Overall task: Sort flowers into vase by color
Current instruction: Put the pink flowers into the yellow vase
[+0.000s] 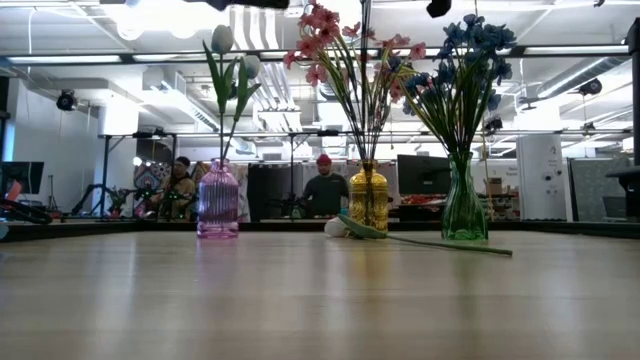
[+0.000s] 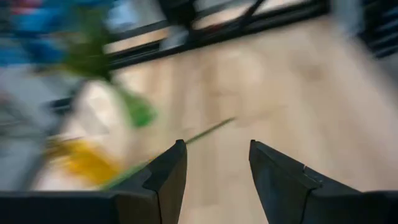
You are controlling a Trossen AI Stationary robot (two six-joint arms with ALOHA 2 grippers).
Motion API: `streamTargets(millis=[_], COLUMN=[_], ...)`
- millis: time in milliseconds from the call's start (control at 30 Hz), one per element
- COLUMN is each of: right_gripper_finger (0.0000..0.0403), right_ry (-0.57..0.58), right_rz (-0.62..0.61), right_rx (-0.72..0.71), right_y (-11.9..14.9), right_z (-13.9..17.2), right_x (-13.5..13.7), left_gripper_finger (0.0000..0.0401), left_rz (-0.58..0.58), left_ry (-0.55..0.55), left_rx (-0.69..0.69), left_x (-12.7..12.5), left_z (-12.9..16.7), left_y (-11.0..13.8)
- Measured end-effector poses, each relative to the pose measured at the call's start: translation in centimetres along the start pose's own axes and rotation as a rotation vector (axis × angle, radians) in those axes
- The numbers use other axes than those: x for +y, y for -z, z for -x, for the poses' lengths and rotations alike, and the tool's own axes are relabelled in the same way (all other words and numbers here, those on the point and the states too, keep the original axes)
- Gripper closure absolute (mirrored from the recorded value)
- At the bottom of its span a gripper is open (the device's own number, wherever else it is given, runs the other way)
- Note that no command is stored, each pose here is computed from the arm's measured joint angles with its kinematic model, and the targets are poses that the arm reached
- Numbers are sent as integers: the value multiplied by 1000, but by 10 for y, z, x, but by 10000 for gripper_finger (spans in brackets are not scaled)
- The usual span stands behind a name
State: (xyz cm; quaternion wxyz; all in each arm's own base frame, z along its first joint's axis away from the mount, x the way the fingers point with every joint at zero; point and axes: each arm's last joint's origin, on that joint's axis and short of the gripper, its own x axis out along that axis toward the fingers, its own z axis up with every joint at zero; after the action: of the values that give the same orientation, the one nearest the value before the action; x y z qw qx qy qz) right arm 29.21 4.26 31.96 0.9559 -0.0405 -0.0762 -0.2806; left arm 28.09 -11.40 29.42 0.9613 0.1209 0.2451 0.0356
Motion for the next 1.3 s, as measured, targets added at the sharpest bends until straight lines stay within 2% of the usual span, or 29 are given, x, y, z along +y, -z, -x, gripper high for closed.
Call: streamTargets(millis=[133, 233, 333, 500, 667, 1000, 1300], right_gripper_finger=[381, 381, 381, 381, 381, 381, 381], right_ry=[13, 46, 104, 175, 227, 292, 297], right_rz=[13, 14, 10, -7, -48, -38, -47], right_rx=[-6, 3, 13, 7, -7, -8, -38], right_y=[-3, -3, -3, -3, -2, 0, -3], right_z=[2, 3, 3, -3, -12, -26, -39], right_x=[-1, 0, -2, -11, -22, -39, -58], left_gripper_finger=[241, 241, 241, 241, 241, 241, 241], left_rz=[105, 97, 51, -5, -63, -79, -82], left_ry=[239, 295, 243, 90, 17, -145, -176], left_rx=[-159, -251, -243, -171, -113, -52, -41], left_x=[-14, -25, -26, -16, -3, 15, 15], left_z=[-4, -7, -9, -7, 4, 19, 17], left_y=[1, 6, 13, 18, 21, 23, 24])
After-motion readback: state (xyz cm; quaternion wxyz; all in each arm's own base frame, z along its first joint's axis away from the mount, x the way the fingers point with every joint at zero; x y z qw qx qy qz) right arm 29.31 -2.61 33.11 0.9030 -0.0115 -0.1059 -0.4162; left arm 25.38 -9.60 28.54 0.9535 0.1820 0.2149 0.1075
